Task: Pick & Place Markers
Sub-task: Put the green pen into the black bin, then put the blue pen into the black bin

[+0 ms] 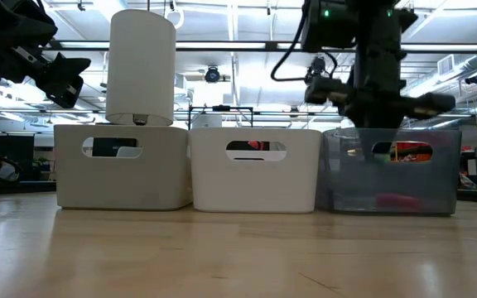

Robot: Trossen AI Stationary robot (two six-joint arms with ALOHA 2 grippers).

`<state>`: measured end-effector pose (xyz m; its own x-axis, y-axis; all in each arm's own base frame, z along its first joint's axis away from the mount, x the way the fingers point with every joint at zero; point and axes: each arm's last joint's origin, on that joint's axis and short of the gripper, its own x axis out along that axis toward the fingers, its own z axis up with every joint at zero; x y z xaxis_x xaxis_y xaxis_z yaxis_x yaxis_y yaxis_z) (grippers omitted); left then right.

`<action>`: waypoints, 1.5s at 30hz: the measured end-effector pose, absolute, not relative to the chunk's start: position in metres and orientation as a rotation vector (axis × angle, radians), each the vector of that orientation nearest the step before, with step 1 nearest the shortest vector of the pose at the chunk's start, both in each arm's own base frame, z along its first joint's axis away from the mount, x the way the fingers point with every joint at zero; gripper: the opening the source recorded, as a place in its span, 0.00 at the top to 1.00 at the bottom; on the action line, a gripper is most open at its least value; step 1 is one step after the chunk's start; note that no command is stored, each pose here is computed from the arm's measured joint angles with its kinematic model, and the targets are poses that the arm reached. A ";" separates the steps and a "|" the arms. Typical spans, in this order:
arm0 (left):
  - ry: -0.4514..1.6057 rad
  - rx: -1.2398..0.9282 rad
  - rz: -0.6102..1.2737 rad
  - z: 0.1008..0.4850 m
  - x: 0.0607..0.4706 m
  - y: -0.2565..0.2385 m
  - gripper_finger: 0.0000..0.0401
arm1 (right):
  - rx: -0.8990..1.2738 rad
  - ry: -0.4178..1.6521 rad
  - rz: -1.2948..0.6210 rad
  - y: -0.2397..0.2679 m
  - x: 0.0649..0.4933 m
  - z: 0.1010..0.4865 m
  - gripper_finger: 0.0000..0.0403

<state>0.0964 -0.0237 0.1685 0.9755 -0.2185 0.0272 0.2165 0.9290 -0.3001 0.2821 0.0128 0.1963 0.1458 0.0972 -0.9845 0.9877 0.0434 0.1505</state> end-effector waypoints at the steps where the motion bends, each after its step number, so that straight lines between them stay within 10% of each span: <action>1: 0.007 -0.307 -0.223 0.168 0.096 -0.024 0.38 | 1.311 1.192 -1.011 0.013 0.283 0.191 0.96; 14: 0.010 -0.306 -0.222 0.168 0.096 -0.024 0.38 | 1.335 1.207 -0.961 0.014 0.279 0.159 0.94; 33: 0.010 -0.306 -0.222 0.168 0.096 -0.024 0.38 | 1.362 1.158 -0.905 0.014 0.280 0.169 0.48; 45: 0.010 -0.306 -0.222 0.168 0.096 -0.024 0.38 | 1.121 1.185 -0.639 0.003 0.272 0.195 0.44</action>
